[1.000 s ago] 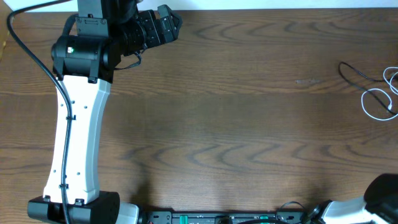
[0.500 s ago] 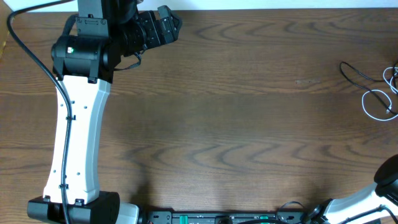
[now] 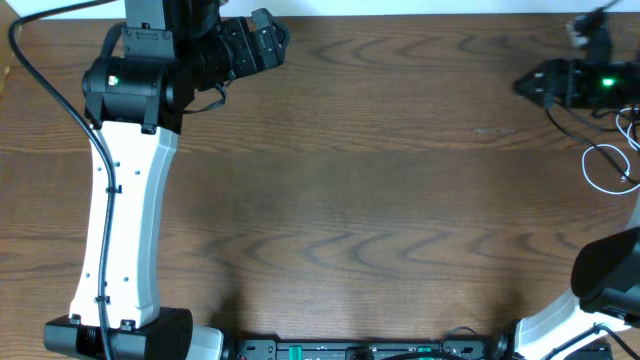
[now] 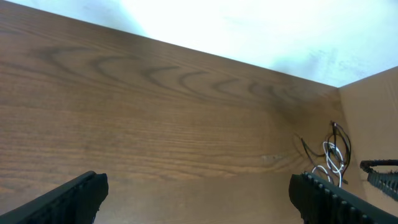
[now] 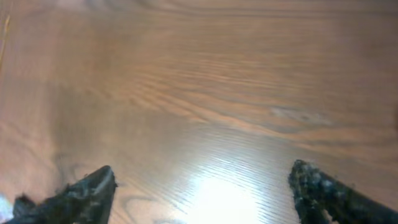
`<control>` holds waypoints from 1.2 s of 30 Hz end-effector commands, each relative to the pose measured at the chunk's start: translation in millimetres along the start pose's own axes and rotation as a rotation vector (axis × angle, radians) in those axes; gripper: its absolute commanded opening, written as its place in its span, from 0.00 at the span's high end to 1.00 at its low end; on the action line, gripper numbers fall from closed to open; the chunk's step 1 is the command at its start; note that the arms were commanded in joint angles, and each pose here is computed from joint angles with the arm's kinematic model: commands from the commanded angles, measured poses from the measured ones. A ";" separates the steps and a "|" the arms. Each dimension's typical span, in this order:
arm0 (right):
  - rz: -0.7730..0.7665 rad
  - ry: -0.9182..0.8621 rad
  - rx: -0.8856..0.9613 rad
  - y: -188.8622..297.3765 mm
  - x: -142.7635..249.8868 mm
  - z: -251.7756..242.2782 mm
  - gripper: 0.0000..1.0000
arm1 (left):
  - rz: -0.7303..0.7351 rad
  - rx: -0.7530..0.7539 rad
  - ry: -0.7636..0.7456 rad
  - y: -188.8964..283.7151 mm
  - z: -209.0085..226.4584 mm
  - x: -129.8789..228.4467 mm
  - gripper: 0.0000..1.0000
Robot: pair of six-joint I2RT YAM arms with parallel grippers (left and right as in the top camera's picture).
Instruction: Untangle cables
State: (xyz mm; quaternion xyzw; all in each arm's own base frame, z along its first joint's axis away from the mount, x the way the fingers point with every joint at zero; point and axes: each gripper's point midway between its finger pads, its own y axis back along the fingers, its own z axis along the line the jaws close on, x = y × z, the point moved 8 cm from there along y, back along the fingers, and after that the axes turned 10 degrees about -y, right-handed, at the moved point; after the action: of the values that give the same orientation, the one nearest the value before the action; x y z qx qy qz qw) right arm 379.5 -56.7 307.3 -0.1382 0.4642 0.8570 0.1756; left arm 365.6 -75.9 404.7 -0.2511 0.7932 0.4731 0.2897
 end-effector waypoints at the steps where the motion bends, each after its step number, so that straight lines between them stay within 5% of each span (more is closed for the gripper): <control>1: -0.059 0.119 0.005 24.0 6.0 44.3 0.07 | -0.012 -0.013 -0.025 4.8 0.1 -1.2 0.02; 3: -0.081 0.149 0.035 33.5 11.6 63.4 0.01 | -0.012 -0.013 -0.025 4.8 0.1 -1.1 0.02; 14: -0.251 0.220 0.114 107.9 62.0 131.2 0.01 | -0.012 -0.013 -0.025 4.8 0.1 -1.1 0.02; 36: -0.530 0.222 0.208 163.5 102.5 153.0 0.01 | -0.012 -0.013 -0.025 4.8 0.1 -1.2 0.02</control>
State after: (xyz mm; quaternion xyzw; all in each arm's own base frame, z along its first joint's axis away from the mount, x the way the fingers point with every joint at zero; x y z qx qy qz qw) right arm 211.9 12.0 474.7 -0.3513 0.4953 0.7275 0.3195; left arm 365.6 -75.9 404.7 -0.2511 0.7932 0.4733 0.2895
